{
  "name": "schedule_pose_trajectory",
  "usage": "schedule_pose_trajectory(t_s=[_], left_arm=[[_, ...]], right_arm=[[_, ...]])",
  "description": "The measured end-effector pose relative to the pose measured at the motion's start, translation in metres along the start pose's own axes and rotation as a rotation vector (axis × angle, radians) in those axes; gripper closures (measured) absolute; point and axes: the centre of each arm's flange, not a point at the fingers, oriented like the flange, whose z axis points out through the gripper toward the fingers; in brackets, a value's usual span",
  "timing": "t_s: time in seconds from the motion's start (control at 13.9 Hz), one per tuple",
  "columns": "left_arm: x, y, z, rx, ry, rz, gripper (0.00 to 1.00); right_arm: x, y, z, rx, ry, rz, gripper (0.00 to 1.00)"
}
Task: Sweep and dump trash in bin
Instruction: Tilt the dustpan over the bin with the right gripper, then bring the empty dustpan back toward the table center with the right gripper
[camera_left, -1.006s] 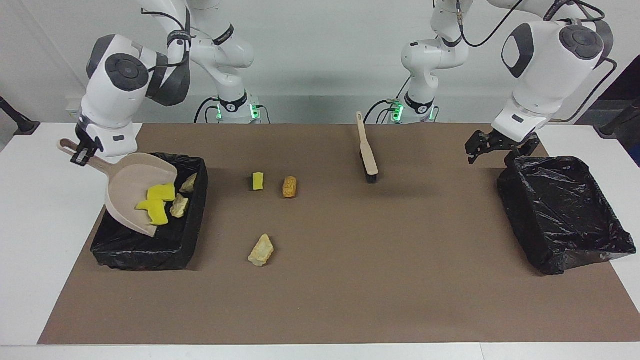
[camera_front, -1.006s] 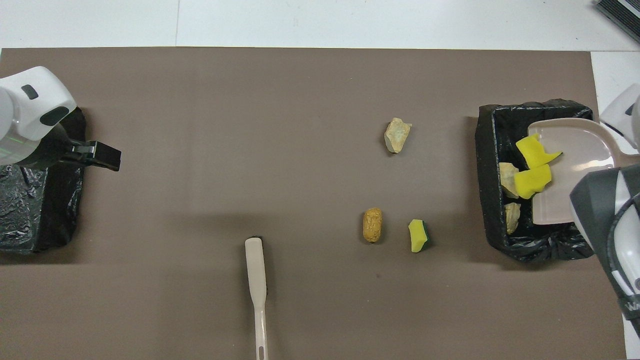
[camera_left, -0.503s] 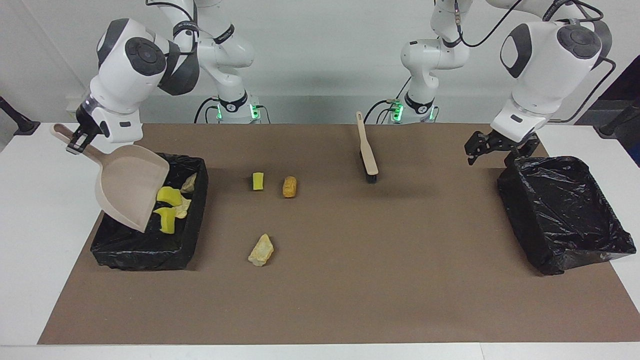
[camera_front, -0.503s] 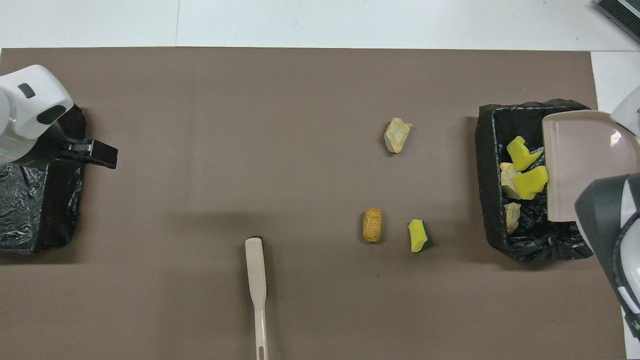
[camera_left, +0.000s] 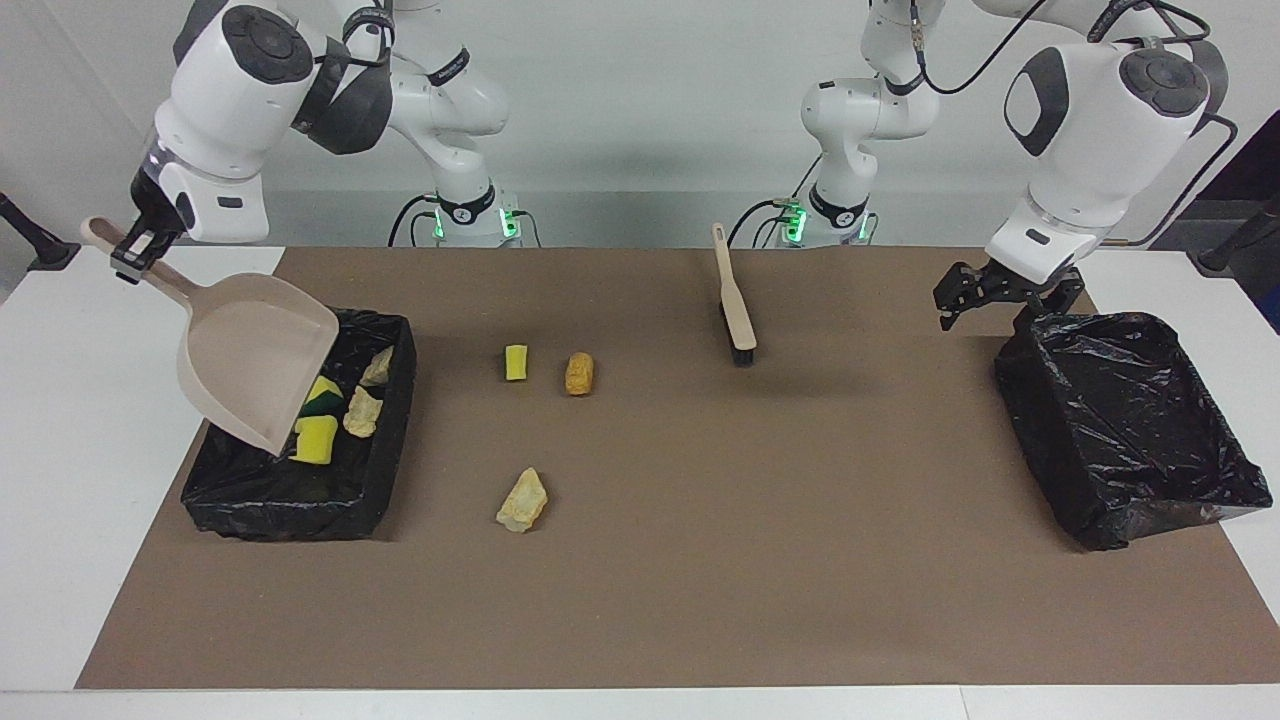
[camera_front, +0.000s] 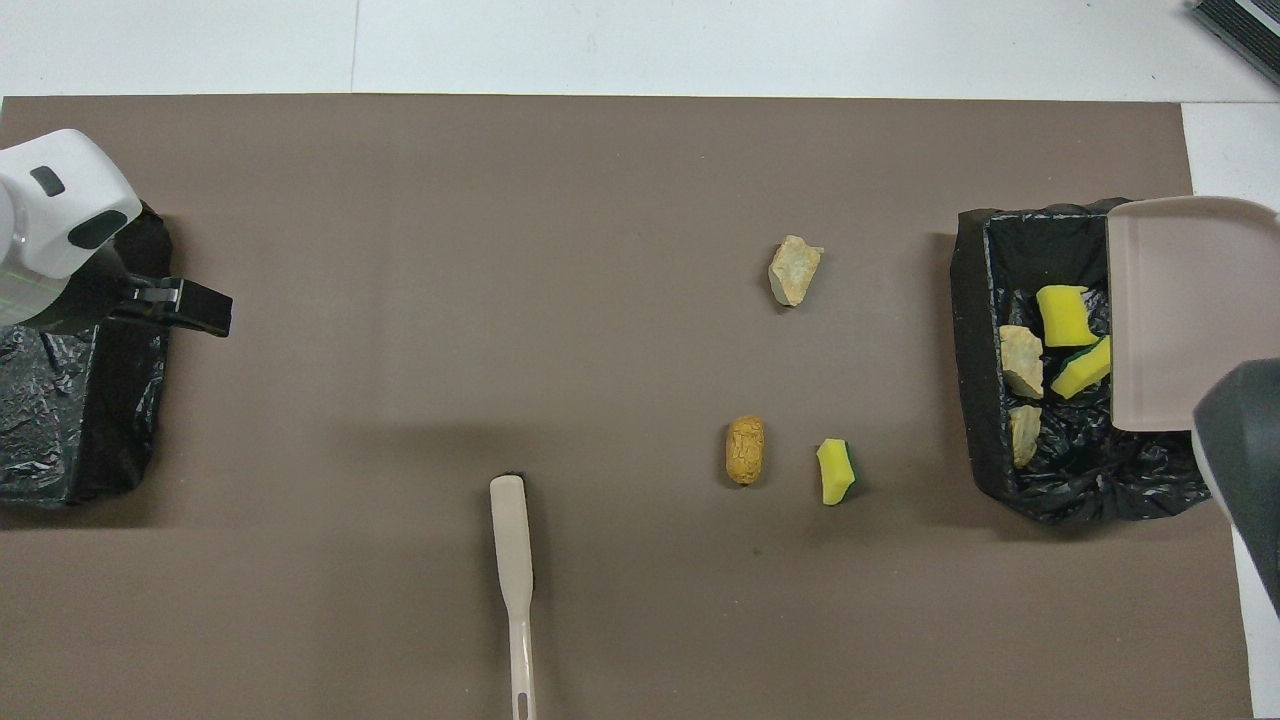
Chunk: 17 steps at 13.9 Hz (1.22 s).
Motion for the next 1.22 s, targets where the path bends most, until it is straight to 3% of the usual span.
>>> schedule_pose_trajectory(t_s=[0.36, 0.57, 1.22], left_arm=[[-0.004, -0.032, 0.000, -0.073, 0.020, -0.008, 0.00], [-0.005, -0.041, -0.002, -0.100, 0.029, -0.054, 0.00], [-0.019, -0.034, -0.029, -0.092, 0.059, -0.075, 0.00]], right_arm=[[0.011, -0.001, -0.008, 0.024, 0.162, 0.085, 0.68], [0.023, -0.001, -0.015, 0.030, 0.208, 0.136, 0.68], [0.087, -0.009, -0.064, 0.064, 0.360, 0.316, 0.68]])
